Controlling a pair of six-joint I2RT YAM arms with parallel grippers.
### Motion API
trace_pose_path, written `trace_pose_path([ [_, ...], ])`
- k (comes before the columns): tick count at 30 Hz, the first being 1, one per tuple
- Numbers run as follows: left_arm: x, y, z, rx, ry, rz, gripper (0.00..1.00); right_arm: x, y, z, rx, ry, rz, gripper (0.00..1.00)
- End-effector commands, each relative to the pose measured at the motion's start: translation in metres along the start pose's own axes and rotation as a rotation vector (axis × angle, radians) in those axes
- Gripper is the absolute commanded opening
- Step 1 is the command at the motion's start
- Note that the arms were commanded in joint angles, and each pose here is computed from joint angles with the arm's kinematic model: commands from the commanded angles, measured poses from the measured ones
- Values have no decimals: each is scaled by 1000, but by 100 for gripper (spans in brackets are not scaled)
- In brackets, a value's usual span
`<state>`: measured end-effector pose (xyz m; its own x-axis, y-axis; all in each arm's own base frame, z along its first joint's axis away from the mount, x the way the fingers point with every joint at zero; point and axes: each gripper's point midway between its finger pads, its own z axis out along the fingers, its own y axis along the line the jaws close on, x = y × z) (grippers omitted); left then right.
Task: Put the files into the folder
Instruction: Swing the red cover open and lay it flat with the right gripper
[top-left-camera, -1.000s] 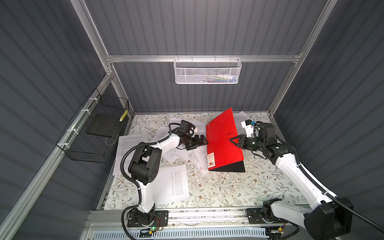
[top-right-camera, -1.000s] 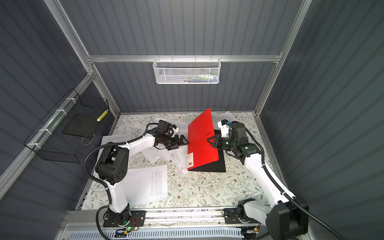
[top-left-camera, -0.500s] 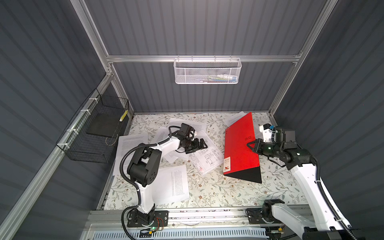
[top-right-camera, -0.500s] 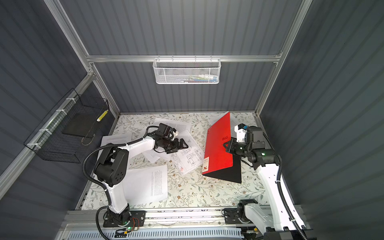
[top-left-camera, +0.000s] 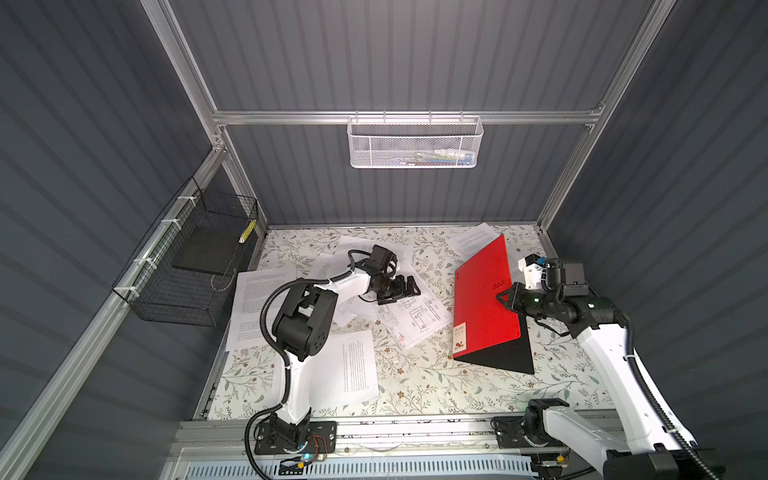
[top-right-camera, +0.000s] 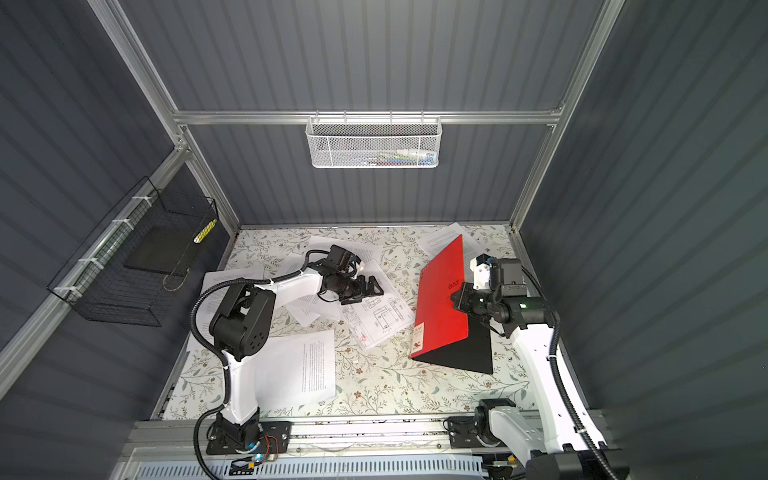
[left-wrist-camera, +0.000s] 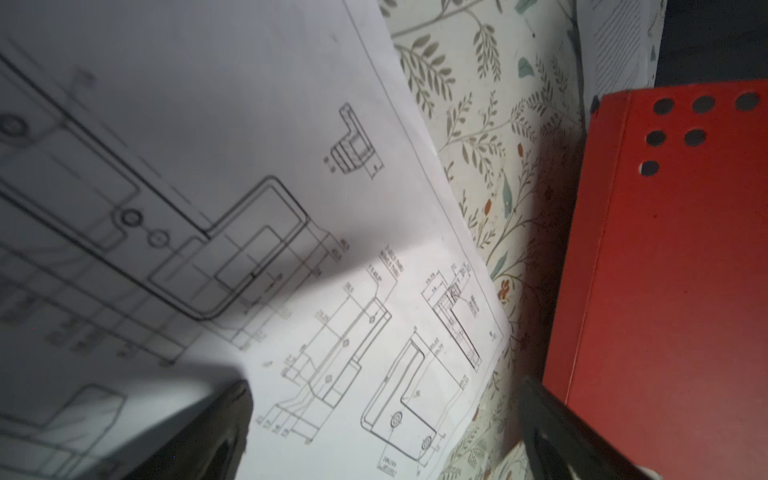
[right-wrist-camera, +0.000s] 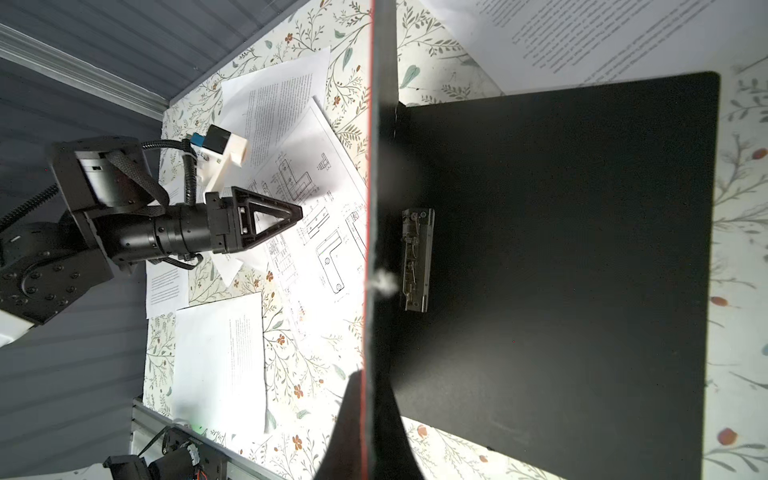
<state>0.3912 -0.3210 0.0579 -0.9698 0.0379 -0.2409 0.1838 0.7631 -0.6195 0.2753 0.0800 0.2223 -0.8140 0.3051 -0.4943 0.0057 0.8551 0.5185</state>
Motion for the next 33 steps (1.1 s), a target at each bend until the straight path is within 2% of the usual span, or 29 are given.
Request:
trace_pose_path([
  [1, -5, 9, 10, -51, 5, 8, 100, -7, 9, -1, -34, -33, -42, 0],
  [5, -21, 23, 14, -104, -14, 2, 100, -2, 13, 3, -44, -10, -59, 0],
  [8, -31, 25, 16, -114, -14, 9, 100, 2, 17, 6, -49, 8, -72, 4],
  [10, -32, 14, 15, -80, 1, 26, 100, 2, 28, 7, -103, 10, -75, 12],
  [11, -31, 4, 11, -56, -4, 39, 100, 2, 35, 6, -134, 11, -79, 19],
  [14, -30, -19, -9, 8, -26, 51, 100, -2, 52, 2, -172, 5, -101, 33],
  [17, -35, -46, -46, 49, -90, 80, 100, -6, 75, -1, -230, 3, -125, 42],
  [21, -47, -58, -102, -26, -199, 106, 100, -6, 116, 6, -336, 28, -161, 40],
  [23, -53, -56, -130, -79, -264, 108, 100, -3, 138, 23, -383, 63, -178, 40],
  [28, -60, -56, -201, -103, -401, 88, 100, 15, 196, 68, -496, 139, -246, 44],
  [31, -59, -59, -244, -116, -479, 94, 100, 30, 209, 103, -501, 192, -278, 47],
  [33, -55, -62, -264, -138, -514, 114, 100, 33, 207, 114, -497, 222, -278, 45],
])
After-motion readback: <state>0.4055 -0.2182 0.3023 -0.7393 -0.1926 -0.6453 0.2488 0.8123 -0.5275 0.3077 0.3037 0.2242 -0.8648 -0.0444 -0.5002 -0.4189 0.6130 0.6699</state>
